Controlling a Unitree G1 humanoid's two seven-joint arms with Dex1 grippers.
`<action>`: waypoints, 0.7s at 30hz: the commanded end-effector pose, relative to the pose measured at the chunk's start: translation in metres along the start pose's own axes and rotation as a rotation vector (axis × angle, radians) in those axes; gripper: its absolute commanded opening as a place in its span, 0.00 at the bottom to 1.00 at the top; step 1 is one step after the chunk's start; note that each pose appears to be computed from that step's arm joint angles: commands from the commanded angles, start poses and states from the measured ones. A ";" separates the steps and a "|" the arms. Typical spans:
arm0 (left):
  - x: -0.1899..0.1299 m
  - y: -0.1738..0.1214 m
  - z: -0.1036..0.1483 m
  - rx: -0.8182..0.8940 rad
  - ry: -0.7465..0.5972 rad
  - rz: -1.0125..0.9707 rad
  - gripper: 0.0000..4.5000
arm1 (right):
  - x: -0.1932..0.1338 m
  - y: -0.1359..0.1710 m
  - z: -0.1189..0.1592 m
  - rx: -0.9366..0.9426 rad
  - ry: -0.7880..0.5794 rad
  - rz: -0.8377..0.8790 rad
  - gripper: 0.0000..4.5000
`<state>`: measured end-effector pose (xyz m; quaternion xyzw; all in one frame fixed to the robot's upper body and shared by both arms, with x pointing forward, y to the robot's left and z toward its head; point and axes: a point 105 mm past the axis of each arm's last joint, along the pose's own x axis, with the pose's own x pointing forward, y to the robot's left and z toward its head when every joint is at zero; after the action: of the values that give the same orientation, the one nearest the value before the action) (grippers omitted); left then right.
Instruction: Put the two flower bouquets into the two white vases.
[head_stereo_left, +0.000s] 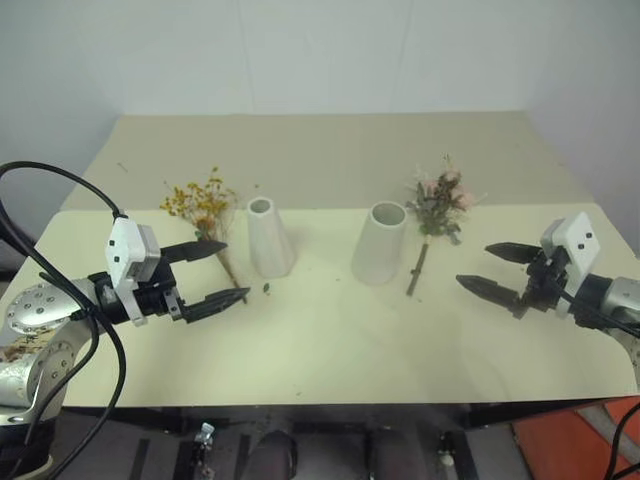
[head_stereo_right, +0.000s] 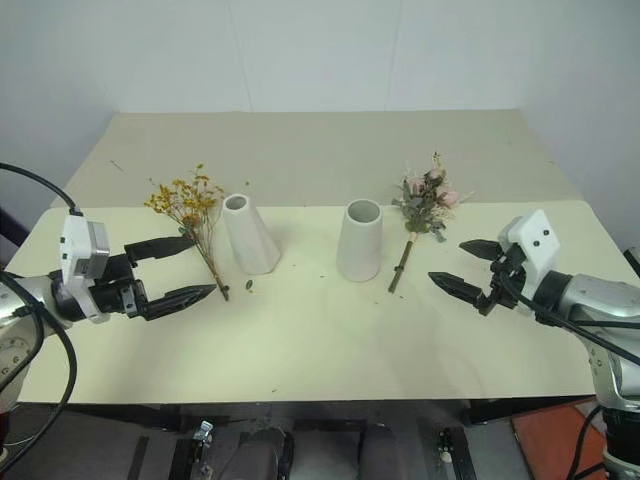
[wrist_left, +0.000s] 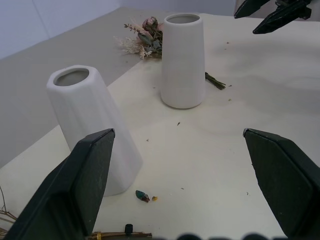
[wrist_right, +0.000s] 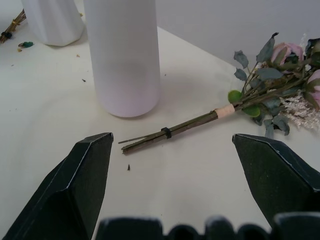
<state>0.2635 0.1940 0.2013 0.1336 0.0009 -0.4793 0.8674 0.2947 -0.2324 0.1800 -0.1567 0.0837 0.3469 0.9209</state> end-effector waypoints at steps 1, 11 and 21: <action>-0.005 0.005 0.011 0.046 -0.015 0.011 1.00 | -0.001 0.000 0.011 -0.036 -0.040 -0.012 0.99; -0.003 0.008 0.011 0.053 -0.014 0.010 1.00 | 0.003 0.001 0.011 -0.027 -0.034 -0.019 0.99; 0.024 0.016 0.024 0.071 -0.054 -0.049 1.00 | 0.038 -0.010 0.002 0.155 0.109 -0.123 0.99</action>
<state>0.2852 0.1803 0.2203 0.1429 -0.0262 -0.4987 0.8545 0.3225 -0.2092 0.1732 -0.1132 0.1358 0.3090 0.9345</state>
